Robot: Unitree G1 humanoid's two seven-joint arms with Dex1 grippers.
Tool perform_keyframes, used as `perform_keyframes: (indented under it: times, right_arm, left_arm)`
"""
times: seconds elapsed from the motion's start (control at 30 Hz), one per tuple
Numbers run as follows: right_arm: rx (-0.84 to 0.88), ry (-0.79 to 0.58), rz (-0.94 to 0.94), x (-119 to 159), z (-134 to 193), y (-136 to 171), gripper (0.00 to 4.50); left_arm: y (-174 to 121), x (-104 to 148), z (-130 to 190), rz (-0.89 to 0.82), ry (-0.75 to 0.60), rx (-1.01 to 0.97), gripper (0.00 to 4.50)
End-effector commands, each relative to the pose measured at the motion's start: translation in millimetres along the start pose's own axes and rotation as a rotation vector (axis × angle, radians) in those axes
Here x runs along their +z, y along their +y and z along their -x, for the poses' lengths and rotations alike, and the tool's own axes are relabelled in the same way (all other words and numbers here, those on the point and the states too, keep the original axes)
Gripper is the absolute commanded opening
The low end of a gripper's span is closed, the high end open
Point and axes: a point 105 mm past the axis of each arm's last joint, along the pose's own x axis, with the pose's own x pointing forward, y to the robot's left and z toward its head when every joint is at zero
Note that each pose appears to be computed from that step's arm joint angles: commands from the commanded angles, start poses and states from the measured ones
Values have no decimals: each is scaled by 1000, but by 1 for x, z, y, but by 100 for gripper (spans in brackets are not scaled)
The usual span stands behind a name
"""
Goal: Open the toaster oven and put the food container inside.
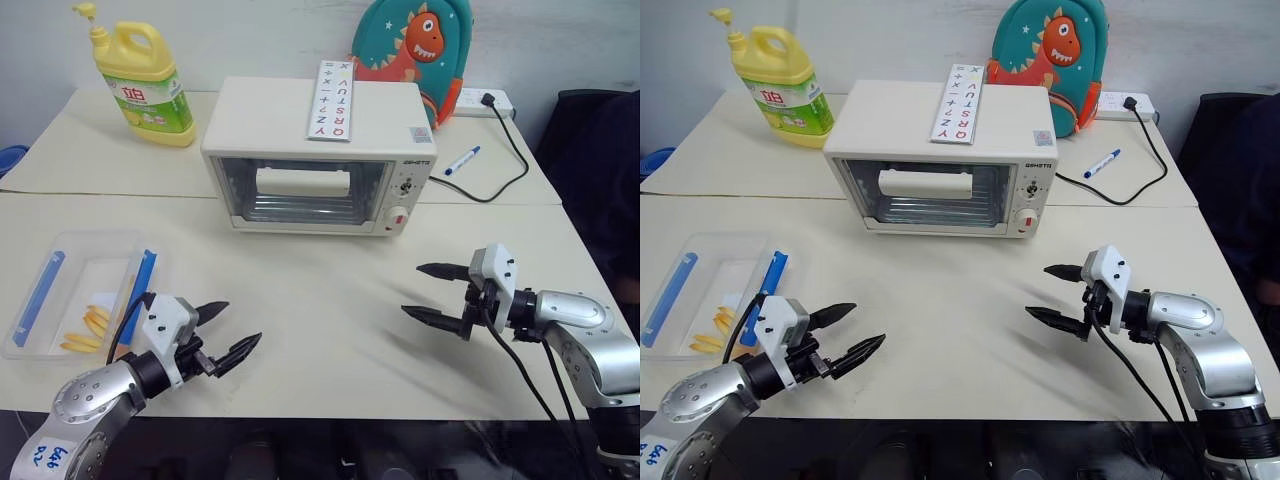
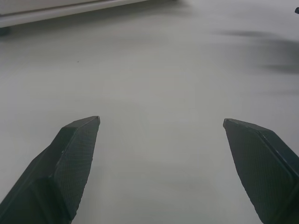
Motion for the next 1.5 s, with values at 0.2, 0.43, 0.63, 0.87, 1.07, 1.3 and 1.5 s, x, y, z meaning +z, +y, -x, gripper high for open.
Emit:
perform_keyframes:
  times: [0.2, 0.43, 0.63, 0.87, 1.07, 1.3, 1.5]
  right_arm:
    - [-14, -38, 19, 9, -1, -3, 444]
    - [-17, -85, -29, 16, -8, -7, 444]
    - [6, -203, -68, 45, -25, -10, 444]
    - [57, -318, -50, 82, -72, -17, 444]
    - [85, -390, -26, 116, -101, -25, 444]
    - [249, -430, 1, 126, -102, 1, 444]
    - [373, -409, 29, 116, -89, 30, 448]
  left_arm:
    - [0, 10, 1, -36, -31, 9, 450]
    - [-5, 14, 2, -23, -43, -22, 450]
    - [-9, 46, 13, -12, -135, -58, 450]
    - [1, 109, 37, -82, -268, -47, 450]
    - [15, 130, 51, -172, -251, 29, 450]
    - [20, 132, 53, -184, -252, 84, 450]
    - [39, 139, 44, -216, -234, 108, 431]
